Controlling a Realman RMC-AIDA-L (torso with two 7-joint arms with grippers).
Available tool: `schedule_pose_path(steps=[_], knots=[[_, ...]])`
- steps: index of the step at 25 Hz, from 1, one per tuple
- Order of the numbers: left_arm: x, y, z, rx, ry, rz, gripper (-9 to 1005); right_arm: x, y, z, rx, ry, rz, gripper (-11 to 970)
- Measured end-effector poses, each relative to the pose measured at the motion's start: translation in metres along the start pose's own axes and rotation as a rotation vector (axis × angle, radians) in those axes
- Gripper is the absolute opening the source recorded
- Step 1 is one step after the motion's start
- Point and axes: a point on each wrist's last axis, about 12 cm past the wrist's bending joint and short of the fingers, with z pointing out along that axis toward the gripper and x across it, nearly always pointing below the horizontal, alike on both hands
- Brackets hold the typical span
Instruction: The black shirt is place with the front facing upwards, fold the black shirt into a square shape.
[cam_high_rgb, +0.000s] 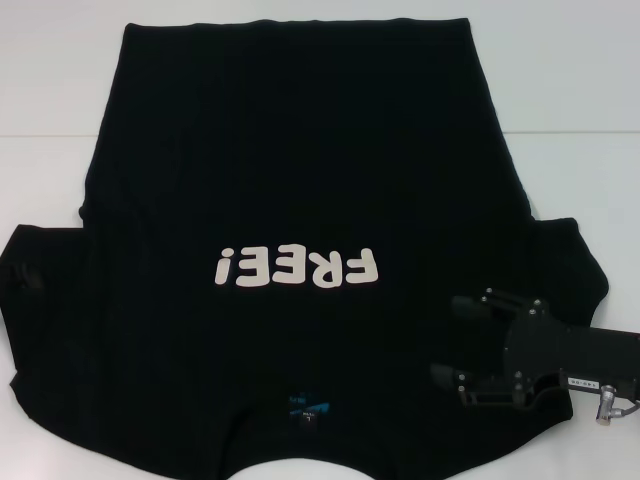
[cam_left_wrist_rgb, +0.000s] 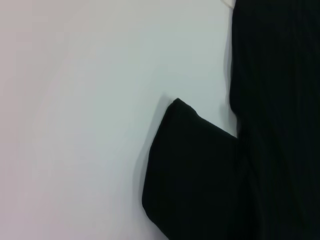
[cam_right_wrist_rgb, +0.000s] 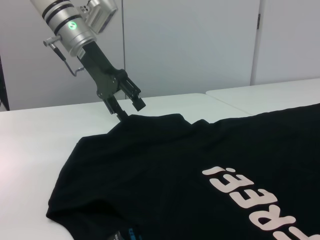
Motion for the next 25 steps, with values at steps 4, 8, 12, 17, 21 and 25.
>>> schedule_pose_path(steps=[4, 8, 12, 17, 21, 25], knots=[[0.002, -0.001, 0.003, 0.007, 0.011, -0.003, 860, 0.0, 0.0, 0.0, -0.001, 0.0, 0.0, 921], [0.003, -0.001, 0.004, 0.005, 0.015, 0.001, 856, 0.0, 0.001, 0.0, -0.002, -0.002, 0.001, 921], [0.002, -0.001, 0.004, 0.004, 0.015, 0.003, 851, 0.0, 0.001, 0.0, -0.003, -0.002, 0.002, 921], [0.0, -0.006, 0.006, 0.01, 0.016, 0.022, 846, 0.0, 0.001, 0.0, -0.003, -0.002, 0.002, 921], [-0.002, -0.011, 0.008, 0.008, 0.027, 0.05, 841, 0.0, 0.001, 0.0, -0.002, -0.003, 0.002, 921], [-0.003, -0.013, 0.01, -0.005, 0.039, 0.074, 793, 0.0, 0.0, 0.0, -0.002, -0.004, 0.002, 921]])
